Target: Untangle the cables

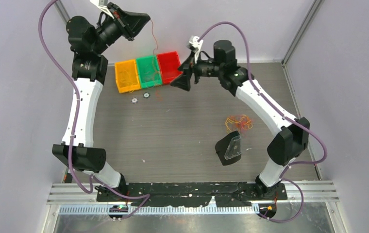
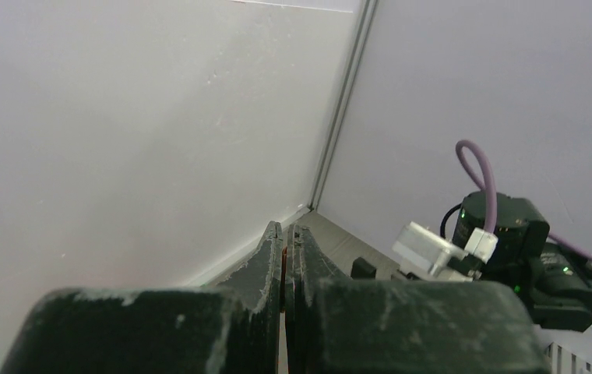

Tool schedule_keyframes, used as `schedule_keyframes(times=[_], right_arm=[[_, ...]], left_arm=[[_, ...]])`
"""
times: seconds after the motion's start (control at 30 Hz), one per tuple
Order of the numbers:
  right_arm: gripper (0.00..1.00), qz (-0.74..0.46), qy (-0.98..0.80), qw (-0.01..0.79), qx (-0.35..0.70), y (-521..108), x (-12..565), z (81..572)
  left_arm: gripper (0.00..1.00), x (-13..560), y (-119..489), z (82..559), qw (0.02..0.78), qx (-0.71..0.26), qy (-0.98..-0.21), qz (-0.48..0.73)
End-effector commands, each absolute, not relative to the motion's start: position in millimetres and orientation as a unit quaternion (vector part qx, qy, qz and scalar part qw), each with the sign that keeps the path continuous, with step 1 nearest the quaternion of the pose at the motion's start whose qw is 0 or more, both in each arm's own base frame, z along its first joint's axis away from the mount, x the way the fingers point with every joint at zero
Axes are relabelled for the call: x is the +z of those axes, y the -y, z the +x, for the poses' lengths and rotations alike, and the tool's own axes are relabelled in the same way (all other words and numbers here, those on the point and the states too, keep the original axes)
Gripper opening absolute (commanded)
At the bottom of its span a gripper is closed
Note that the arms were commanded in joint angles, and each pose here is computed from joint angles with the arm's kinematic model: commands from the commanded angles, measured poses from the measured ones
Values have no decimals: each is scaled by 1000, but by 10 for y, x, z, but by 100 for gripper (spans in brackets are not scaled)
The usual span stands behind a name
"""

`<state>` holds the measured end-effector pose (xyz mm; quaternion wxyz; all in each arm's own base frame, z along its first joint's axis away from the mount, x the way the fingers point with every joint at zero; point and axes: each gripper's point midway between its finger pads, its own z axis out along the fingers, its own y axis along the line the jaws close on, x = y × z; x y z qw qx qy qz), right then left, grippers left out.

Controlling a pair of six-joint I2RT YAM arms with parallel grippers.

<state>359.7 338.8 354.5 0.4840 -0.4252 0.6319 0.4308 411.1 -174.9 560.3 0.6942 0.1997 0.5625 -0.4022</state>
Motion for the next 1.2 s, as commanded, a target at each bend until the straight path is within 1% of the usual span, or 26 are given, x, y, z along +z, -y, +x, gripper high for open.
schedule_keyframes(times=[0.0,0.03,0.23,0.33,0.37,0.4,0.43,0.47,0.5,0.53,0.6,0.67,0.7,0.8,0.87,0.93,1.0,1.1,1.17], right_arm=[[95,-413,-573,584,399,-3750,3696,3951],[95,-408,-566,602,390,-3806,3733,4006],[95,-393,-563,636,353,-4033,3475,4450],[98,-402,-557,630,363,-4155,3366,4472],[92,-406,-559,624,366,-4179,3285,4463],[73,-412,-555,621,369,-4199,3260,4431],[62,-413,-560,616,370,-4189,3182,4401],[42,-410,-560,618,369,-4175,3174,4394],[33,-409,-566,614,369,-4131,3132,4348],[19,-406,-568,614,368,-4093,3144,4332],[7,-399,-571,613,371,-3983,3198,4255],[6,-389,-568,619,379,-3869,3369,4163],[5,-377,-565,621,391,-3809,3520,4088],[5,-346,-550,634,419,-3620,3920,4006],[5,-325,-529,649,440,-3492,4331,3917],[6,-305,-517,654,460,-3402,4601,3898],[5,-282,-511,650,486,-3338,4804,3908],[6,-250,-506,635,527,-3295,5030,3906],[5,-234,-497,630,549,-3287,5161,3905]], left_arm=[[0,5828,1721,4029,711,-404,-542,196],[0,5844,1722,4024,711,-404,-540,196],[0,5959,1713,3972,718,-402,-531,199],[0,6000,1702,3964,721,-401,-530,195],[0,6022,1695,3955,723,-400,-529,194],[0,6034,1683,3955,726,-396,-529,193],[0,6051,1657,3956,730,-389,-529,191],[0,6053,1616,3974,733,-381,-532,184],[0,6034,1545,4011,737,-370,-540,171],[0,6008,1440,4053,742,-353,-549,155],[0,5891,1139,4151,756,-295,-573,115],[0,5613,813,4266,758,-229,-606,76],[0,5401,542,4338,754,-192,-627,48],[0,4389,112,4489,687,-139,-714,-1],[0,3726,28,4494,627,-129,-768,-8],[0,3154,89,4449,570,-148,-808,-11],[0,2707,296,4364,512,-186,-839,-5],[0,2234,704,4217,441,-234,-866,20],[0,2042,991,4102,405,-257,-876,44]])
